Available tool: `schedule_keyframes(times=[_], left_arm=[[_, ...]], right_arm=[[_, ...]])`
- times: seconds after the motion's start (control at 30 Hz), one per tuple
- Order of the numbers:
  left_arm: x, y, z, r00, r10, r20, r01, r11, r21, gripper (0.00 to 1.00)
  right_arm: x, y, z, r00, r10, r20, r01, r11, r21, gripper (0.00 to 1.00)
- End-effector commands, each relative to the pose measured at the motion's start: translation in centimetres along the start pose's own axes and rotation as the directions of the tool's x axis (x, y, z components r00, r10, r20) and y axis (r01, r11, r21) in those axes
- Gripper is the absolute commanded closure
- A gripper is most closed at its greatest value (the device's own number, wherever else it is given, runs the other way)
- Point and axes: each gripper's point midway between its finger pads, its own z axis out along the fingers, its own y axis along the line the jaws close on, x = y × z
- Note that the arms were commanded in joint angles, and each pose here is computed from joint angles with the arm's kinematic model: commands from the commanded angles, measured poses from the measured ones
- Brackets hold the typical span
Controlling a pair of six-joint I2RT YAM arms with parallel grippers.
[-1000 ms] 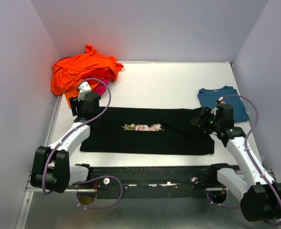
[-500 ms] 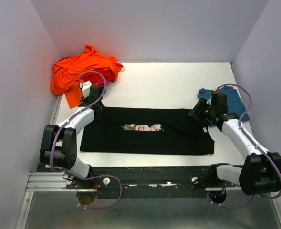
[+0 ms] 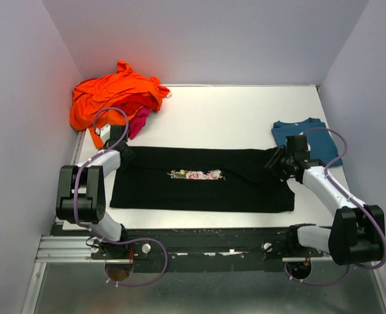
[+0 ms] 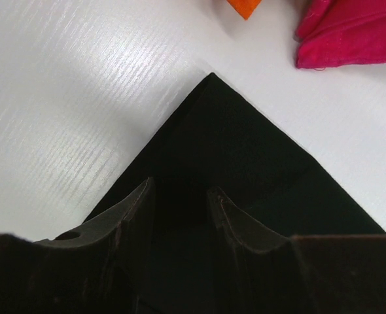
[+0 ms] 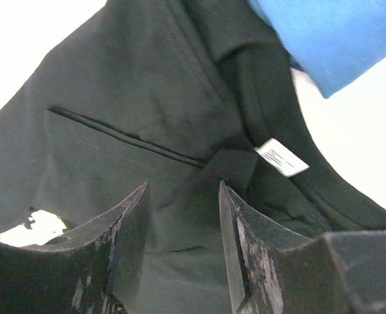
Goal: Fold and stack the t-shirts
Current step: Fold the other side of the tshirt into a rectangle
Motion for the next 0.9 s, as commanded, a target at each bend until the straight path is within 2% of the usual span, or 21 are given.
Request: schedule_keyframes(times=[0.0, 0.13, 0.3, 0.4, 0.53, 0.7, 0.87], left_arm=[[-1.1, -0.9, -1.1, 0.998, 0.036, 0.054, -0.035, 0.999, -0.003, 0.53], [-1.8, -3.9, -3.9, 0.981, 0.136, 0.139, -0.138, 0.99, 0.001, 0.5], [-0.7, -10.9, -7.8, 0.953, 0.231, 0.196, -0.262, 0.953, 0.154, 0.47], [1.5, -16.4, -9.4, 0.942, 0.3, 0.15, -0.334, 0.88, 0.337, 0.47], [4.3, -21.7, -10.8, 0.915, 0.383, 0.125, -0.396, 0.801, 0.449, 0.47], [9.5, -27.8, -12.4, 0.868, 0.493, 0.067, -0.424, 0.662, 0.618, 0.46], [12.8, -32.6, -13.6, 0.828, 0.555, 0.076, -0.445, 0.569, 0.691, 0.46]], right_arm=[[0.7, -2.4, -0.7, 0.999, 0.029, 0.026, -0.032, 0.995, 0.09, 0.46], [1.0, -2.4, -1.0, 1.0, 0.01, 0.003, -0.01, 0.996, 0.086, 0.46], [1.1, -1.1, -1.7, 0.999, -0.032, -0.025, 0.032, 0.999, 0.016, 0.47], [3.4, 0.0, -1.9, 0.99, -0.054, -0.132, 0.044, 0.996, -0.077, 0.48], [6.6, 0.0, -2.7, 0.973, -0.027, -0.23, -0.005, 0.99, -0.139, 0.5], [7.6, -1.0, -4.4, 0.977, -0.012, -0.211, -0.02, 0.989, -0.149, 0.5], [3.5, 1.9, -5.4, 0.994, -0.091, -0.063, 0.073, 0.967, -0.242, 0.5]])
